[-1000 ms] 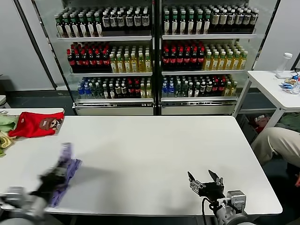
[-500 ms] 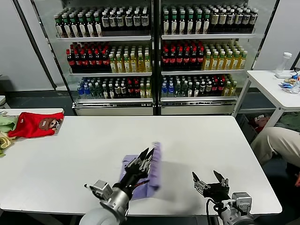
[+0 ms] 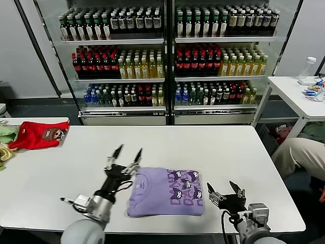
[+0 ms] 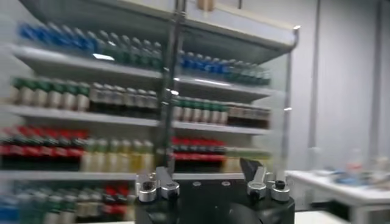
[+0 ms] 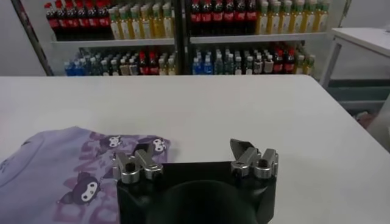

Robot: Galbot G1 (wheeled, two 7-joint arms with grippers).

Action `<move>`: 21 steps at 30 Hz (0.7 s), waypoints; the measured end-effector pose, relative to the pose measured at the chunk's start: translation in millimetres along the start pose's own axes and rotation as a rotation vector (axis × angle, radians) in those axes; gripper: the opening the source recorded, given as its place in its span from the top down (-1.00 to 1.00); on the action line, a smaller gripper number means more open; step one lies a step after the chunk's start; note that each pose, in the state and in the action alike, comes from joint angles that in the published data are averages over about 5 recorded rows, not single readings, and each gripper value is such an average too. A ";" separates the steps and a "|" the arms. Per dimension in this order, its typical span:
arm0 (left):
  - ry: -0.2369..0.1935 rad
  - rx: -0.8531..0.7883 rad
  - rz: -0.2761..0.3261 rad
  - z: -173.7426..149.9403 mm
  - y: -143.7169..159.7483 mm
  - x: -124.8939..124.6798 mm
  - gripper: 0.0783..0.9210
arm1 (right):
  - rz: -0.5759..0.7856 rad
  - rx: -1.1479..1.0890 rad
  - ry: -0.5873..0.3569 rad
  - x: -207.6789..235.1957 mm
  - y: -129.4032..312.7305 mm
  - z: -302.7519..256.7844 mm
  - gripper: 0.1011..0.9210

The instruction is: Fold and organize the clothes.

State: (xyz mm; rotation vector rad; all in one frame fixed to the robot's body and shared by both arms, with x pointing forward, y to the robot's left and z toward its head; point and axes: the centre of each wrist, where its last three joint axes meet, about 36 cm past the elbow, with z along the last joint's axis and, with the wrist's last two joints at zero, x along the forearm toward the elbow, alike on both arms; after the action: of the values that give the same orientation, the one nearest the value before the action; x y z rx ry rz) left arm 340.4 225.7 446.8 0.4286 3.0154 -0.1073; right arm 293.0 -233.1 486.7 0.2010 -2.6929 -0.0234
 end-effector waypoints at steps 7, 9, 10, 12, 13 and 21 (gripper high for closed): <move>-0.016 -0.093 -0.078 14.8 27.7 12.1 -0.76 | -0.041 -0.020 0.031 -41.0 7.2 9.2 -0.76; -0.016 -0.111 -0.096 17.3 33.8 15.6 -0.77 | -0.058 -0.030 0.047 -50.7 11.6 12.4 -0.76; -0.015 -0.119 -0.104 18.6 36.5 17.3 -0.77 | -0.066 -0.035 0.056 -54.2 13.7 14.1 -0.76; -0.012 -0.131 -0.119 21.3 41.1 20.5 -0.77 | -0.078 -0.046 0.075 -59.7 17.3 17.5 -0.76; -0.011 -0.136 -0.126 22.5 42.9 21.6 -0.77 | -0.082 -0.052 0.085 -61.8 18.7 19.1 -0.75; -0.005 -0.159 -0.149 29.1 45.9 24.4 -0.77 | -0.112 -0.109 0.152 -75.8 27.8 29.1 -0.31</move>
State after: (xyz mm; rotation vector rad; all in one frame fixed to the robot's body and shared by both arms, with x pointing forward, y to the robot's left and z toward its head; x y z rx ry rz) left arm 332.4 274.0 412.7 0.1890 3.0180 0.1208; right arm 344.5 -195.0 429.6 0.3071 -2.5184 -0.1811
